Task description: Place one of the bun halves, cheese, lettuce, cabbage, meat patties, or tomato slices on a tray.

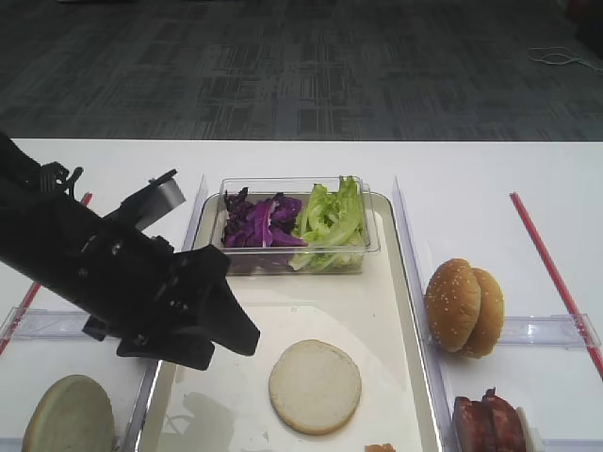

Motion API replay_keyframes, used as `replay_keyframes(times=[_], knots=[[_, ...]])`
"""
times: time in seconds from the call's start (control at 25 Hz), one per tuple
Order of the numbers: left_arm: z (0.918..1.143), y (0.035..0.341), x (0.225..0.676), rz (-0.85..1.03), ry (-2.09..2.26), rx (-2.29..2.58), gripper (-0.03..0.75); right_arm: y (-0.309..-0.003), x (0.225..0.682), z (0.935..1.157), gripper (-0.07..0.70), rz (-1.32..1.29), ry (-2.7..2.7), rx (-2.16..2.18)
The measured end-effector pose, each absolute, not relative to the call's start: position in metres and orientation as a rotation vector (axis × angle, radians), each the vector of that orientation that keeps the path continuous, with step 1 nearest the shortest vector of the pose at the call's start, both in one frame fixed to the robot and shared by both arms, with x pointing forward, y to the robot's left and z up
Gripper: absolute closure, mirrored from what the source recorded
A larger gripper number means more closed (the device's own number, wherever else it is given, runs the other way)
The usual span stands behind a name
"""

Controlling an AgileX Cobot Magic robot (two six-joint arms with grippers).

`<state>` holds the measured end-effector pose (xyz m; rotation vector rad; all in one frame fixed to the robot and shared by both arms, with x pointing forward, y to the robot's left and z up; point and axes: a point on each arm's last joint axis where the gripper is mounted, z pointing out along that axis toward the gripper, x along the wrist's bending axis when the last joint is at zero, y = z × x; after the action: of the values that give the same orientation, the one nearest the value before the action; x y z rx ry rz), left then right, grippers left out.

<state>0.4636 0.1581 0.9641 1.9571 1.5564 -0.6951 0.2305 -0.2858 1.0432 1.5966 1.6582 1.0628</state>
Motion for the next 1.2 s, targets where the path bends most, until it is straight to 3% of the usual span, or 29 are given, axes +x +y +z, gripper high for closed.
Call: replay_keyframes(times=[0.48,1.2], knots=[[0.992,0.16,0.477,-0.653,1.554,2.089,0.263,-0.286,0.231,1.043,0.178,1.063,1.658,1.597],[1.015,0.174,0.487,-0.531,1.69,2.293,0.263,-0.286,0.231,1.043,0.178,1.063,1.658,1.597]])
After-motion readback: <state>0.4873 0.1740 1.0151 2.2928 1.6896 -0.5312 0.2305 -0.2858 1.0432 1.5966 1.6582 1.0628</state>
